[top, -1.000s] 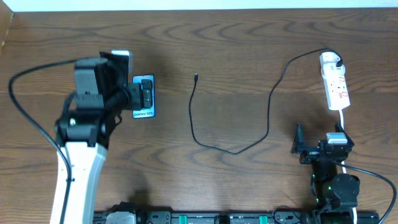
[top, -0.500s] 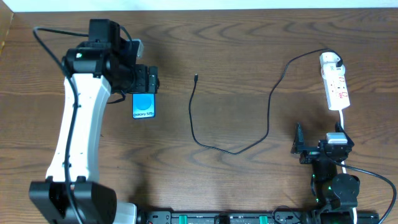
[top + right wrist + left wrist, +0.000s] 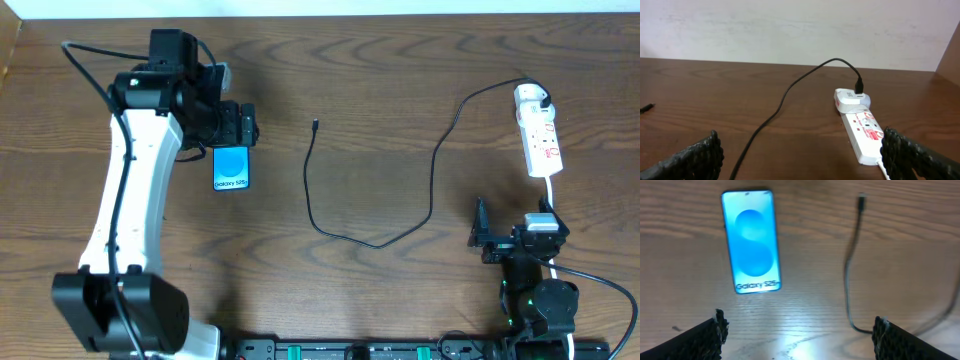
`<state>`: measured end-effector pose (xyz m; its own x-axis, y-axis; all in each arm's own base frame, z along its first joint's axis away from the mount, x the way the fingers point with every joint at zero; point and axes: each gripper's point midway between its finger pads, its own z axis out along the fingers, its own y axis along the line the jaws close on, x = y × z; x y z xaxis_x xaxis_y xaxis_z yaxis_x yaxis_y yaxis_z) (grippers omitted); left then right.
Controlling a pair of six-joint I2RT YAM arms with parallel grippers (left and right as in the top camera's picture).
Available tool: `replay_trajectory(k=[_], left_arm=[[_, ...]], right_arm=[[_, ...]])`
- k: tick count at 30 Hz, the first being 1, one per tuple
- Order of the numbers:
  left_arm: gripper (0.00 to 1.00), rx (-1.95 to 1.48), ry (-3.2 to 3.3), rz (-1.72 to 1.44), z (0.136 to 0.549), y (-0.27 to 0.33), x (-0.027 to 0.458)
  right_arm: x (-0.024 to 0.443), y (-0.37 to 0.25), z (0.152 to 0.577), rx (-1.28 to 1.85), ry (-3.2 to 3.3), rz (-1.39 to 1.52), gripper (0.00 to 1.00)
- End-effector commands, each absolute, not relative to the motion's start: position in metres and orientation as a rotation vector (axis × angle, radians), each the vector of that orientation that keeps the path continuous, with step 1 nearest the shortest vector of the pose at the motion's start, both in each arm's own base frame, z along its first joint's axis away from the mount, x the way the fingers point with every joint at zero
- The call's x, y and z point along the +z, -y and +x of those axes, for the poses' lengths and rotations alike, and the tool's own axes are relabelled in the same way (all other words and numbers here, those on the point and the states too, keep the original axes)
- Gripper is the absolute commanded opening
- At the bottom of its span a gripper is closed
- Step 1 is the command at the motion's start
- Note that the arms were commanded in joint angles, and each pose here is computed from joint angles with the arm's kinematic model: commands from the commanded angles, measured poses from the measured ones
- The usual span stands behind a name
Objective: Plug charger to phone and switch on socket
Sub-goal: 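Move the left gripper forward over the Galaxy S25+ phone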
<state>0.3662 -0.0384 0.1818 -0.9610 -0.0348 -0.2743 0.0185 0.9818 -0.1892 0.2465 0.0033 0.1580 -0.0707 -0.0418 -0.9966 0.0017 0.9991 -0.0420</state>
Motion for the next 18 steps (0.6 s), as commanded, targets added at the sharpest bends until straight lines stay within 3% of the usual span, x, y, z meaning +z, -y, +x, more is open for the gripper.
replay_trajectory(k=[1, 7, 18], left_arm=[[0.94, -0.135, -2.917, -0.106, 0.377, 0.019, 0.154], [0.94, -0.097, -2.977, -0.115, 0.398, 0.015, 0.107], [0.94, -0.094, -2.978, -0.135, 0.420, 0.009, 0.071]], right_arm=[[0.158, -0.004, 0.246, -0.043, -1.639, -0.043, 0.99], [0.158, -0.004, 0.246, -0.043, -1.639, -0.043, 0.99], [0.158, -0.004, 0.246, -0.043, -1.639, -0.043, 0.99]])
